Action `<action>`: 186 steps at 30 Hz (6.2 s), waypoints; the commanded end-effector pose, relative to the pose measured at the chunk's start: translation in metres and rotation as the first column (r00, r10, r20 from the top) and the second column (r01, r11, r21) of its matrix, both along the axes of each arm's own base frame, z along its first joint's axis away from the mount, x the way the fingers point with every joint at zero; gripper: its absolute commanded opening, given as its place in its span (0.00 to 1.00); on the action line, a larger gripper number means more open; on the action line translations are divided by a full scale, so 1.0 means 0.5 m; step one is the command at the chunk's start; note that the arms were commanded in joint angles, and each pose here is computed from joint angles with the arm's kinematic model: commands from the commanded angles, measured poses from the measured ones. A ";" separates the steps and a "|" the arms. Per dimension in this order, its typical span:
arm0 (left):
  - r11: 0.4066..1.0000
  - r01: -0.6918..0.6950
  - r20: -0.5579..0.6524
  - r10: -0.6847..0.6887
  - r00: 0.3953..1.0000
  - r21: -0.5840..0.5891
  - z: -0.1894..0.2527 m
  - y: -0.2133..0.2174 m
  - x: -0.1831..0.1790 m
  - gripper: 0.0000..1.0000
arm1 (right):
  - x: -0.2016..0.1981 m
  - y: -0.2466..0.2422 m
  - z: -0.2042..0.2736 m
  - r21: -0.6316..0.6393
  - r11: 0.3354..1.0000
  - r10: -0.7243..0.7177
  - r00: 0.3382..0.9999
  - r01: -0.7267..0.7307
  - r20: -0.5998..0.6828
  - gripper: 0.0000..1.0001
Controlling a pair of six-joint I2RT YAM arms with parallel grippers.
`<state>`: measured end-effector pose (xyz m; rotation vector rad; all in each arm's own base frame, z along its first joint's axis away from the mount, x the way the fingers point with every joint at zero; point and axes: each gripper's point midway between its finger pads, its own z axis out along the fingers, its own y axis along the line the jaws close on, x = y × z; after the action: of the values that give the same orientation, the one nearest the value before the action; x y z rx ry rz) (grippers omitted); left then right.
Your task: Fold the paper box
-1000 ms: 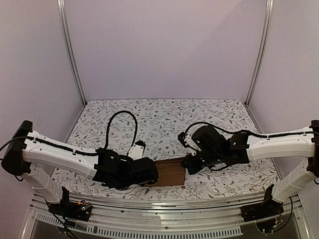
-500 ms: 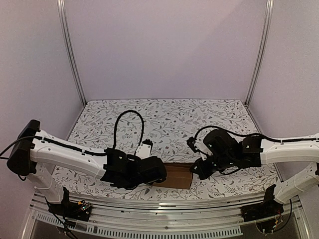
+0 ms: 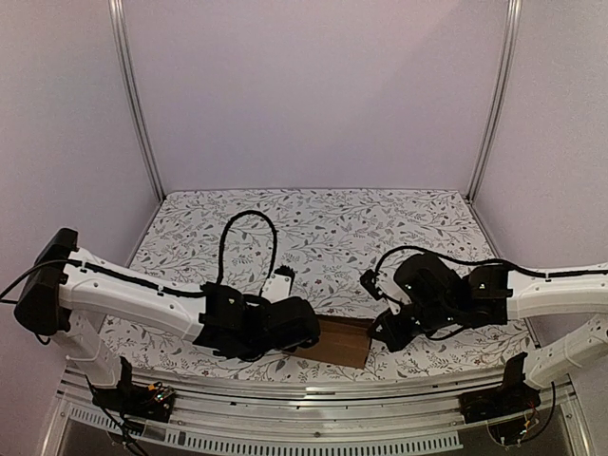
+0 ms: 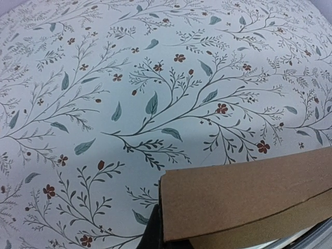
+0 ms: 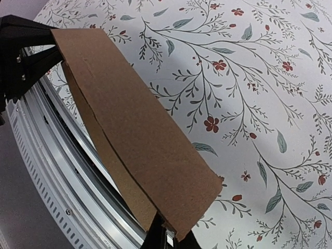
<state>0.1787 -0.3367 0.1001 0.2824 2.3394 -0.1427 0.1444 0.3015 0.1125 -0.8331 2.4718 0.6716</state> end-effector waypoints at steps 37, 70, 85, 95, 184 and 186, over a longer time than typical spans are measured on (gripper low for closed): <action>0.999 0.013 -0.059 -0.016 0.998 -0.051 -0.012 -0.029 -0.024 0.00 | 0.026 -0.026 0.080 -0.049 0.981 -0.179 0.975 0.187 0.133 0.57; 0.988 -0.157 -0.033 0.157 0.987 0.013 0.008 0.011 -0.007 0.00 | 0.095 -0.005 0.042 -0.052 0.905 -0.377 0.854 0.422 0.359 0.12; 0.987 -0.163 -0.035 0.163 0.986 0.013 0.009 0.007 -0.007 0.00 | 0.074 0.000 0.019 -0.047 0.901 -0.386 0.847 0.431 0.367 0.00; 0.987 -0.160 -0.046 0.161 0.986 0.019 0.001 0.006 -0.011 0.00 | 0.052 0.012 -0.001 -0.025 0.886 -0.419 0.822 0.463 0.386 0.00; 0.992 -0.108 -0.144 0.117 0.983 0.064 -0.085 0.012 -0.053 0.20 | 0.078 0.063 -0.088 -0.002 0.942 -0.328 0.921 0.336 0.211 0.00; 0.995 -0.079 -0.141 0.088 0.986 0.068 -0.075 0.016 -0.063 0.31 | 0.080 0.064 -0.086 -0.003 0.942 -0.326 0.920 0.335 0.218 0.00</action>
<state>0.1839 -0.3332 0.0963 0.0615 2.3235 -0.0667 0.1976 0.3469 0.1102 -0.3743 2.2480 0.4884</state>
